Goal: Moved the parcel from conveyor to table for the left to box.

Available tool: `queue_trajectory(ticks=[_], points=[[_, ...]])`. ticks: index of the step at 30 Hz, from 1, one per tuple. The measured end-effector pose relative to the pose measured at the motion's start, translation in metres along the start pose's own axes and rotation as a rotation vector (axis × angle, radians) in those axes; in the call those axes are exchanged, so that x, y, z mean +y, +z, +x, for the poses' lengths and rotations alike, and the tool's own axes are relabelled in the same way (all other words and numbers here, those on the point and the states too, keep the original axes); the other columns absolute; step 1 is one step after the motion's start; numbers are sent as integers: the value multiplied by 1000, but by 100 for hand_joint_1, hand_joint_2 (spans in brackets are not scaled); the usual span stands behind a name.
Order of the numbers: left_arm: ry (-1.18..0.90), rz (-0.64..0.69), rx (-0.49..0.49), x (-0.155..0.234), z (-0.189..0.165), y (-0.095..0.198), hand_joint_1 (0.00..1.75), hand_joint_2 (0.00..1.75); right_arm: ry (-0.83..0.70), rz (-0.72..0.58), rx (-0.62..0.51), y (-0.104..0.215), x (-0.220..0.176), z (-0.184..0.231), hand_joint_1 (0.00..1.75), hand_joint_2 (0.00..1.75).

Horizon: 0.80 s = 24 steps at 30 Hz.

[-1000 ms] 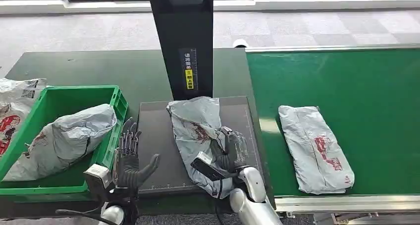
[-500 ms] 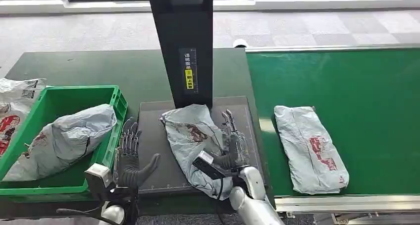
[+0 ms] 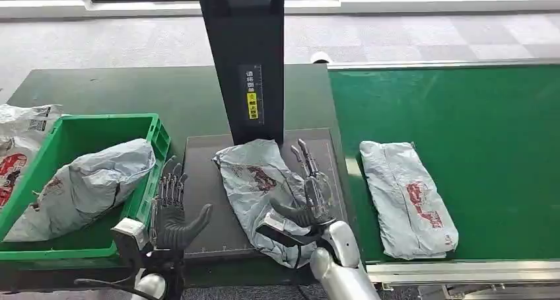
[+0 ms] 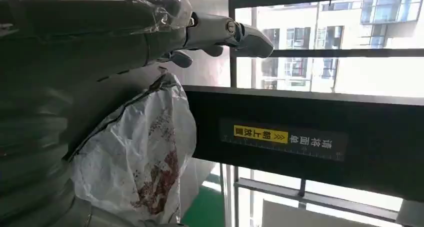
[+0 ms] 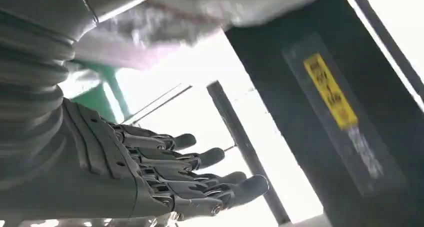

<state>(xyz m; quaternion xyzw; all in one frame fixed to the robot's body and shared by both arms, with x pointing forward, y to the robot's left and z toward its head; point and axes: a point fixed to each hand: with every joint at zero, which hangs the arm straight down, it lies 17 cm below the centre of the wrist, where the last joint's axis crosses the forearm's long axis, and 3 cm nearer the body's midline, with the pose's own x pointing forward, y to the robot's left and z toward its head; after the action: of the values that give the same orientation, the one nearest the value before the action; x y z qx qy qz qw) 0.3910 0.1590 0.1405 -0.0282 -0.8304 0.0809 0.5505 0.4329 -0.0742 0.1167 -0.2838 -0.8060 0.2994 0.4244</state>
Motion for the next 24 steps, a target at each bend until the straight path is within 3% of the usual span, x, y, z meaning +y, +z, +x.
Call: queue_trajectory(ticks=[5,9,11,17,24], points=[[-89,25,-10,6,-1,-1,0,175,-4,-171,-44,-9,-56,10,0,175],[-429,50,-56,14,0,-6,0,175,20,-373,-89,-21,-131,22,0,175],[-505,30,-75,8,0,-10,0,175,35,-448,-110,-24,-160,29,0,175],[-630,-32,-105,-16,-6,-28,0,175,23,-643,-142,-20,-233,43,0,175],[-671,-138,-79,-60,-28,-43,0,175,4,-776,-177,-11,-282,58,0,175]])
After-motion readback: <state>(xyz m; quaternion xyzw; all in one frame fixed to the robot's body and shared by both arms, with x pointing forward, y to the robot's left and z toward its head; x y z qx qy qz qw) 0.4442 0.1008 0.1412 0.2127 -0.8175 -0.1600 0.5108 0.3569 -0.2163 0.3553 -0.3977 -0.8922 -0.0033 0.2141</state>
